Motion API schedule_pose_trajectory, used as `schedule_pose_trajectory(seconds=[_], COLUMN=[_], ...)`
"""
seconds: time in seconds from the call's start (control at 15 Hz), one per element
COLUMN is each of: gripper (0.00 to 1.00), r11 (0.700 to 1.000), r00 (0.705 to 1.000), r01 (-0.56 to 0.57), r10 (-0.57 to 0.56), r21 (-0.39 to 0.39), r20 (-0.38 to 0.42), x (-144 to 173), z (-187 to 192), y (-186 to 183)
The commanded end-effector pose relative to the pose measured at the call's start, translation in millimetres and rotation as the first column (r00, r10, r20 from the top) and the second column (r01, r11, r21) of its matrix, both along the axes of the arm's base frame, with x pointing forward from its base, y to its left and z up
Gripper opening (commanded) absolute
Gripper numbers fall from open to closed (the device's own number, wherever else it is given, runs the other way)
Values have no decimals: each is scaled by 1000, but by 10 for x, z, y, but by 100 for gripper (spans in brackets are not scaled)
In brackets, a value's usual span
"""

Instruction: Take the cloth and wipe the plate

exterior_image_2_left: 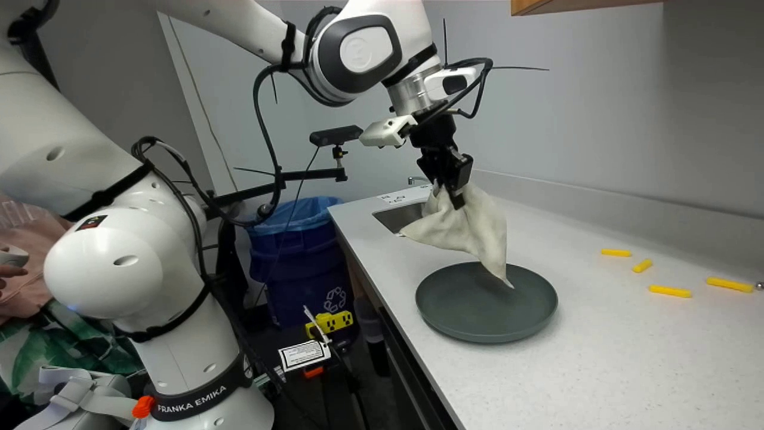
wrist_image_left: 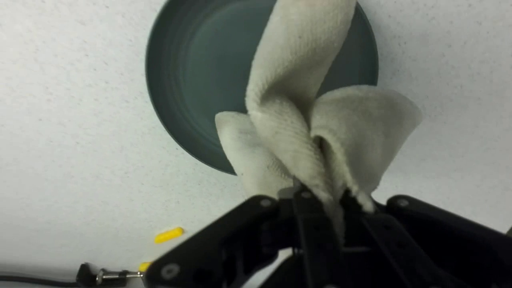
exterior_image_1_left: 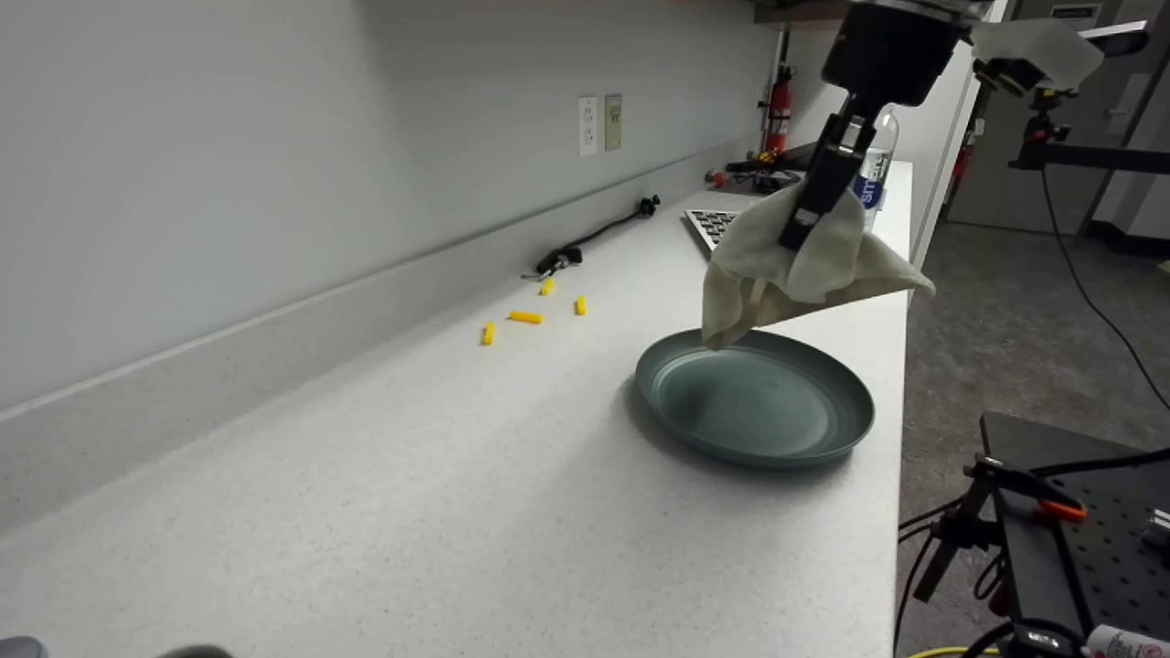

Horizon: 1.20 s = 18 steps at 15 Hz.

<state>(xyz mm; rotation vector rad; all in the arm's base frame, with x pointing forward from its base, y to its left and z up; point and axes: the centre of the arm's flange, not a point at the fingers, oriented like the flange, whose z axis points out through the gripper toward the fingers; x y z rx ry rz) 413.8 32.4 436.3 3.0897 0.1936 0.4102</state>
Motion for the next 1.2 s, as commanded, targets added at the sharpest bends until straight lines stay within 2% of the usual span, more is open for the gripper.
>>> schedule_pose_trajectory(seconds=[0.0,0.13,0.4,0.47,0.6,1.0,1.13], gripper=[2,2,2,33,42,88,99], r11=[998,998,995,991,985,985,981], r00=[999,997,996,995,994,993,991], r01=[-26,-46,-74,-85,-96,-115,-134], r10=[24,43,78,90,103,118,137], r21=[-58,-42,63,101,140,127,141], r20=[-46,-68,-50,-44,-40,-16,-12], x=[-188,-218,-224,-223,-222,-222,-220], z=[186,194,181,174,175,206,209], y=[-27,-26,27,43,59,47,49])
